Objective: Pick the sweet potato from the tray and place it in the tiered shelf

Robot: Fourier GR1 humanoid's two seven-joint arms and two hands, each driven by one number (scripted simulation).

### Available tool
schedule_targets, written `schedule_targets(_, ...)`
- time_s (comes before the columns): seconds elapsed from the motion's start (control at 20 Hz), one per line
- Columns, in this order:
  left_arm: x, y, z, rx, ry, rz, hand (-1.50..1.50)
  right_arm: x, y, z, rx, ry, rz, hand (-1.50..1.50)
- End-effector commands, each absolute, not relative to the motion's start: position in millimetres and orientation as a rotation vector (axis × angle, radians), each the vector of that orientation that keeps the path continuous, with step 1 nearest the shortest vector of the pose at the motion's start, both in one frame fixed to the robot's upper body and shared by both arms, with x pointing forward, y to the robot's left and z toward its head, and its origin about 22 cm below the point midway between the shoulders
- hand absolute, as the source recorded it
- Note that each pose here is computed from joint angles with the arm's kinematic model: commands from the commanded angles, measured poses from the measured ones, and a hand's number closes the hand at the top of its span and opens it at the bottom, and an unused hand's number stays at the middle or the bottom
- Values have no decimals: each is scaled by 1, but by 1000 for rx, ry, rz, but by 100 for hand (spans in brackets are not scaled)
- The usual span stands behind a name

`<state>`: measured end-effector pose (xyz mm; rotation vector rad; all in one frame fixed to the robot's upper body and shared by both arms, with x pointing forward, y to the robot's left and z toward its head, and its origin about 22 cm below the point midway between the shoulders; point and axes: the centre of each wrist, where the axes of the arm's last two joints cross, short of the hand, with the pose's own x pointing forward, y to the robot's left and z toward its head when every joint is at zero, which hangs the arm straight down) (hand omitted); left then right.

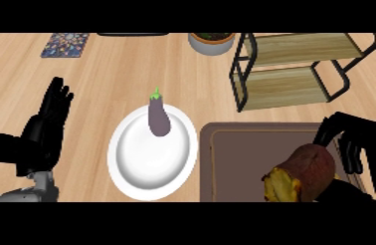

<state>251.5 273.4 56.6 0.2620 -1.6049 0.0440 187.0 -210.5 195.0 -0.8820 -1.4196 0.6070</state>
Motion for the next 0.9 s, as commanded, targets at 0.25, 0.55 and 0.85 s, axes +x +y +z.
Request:
schedule_targets(0.25,255,278,64,242,-1590,33,0,205,-249,251,-962,-1484,445,150)
schedule_targets(0.55,261,260,53,241,-1607,31,0,263,-250,240,-975,-1462,412,150)
schedule_targets(0.85,270,265,57,224,-1610,42,0,287,-261,197,-986,-1522,357,150)
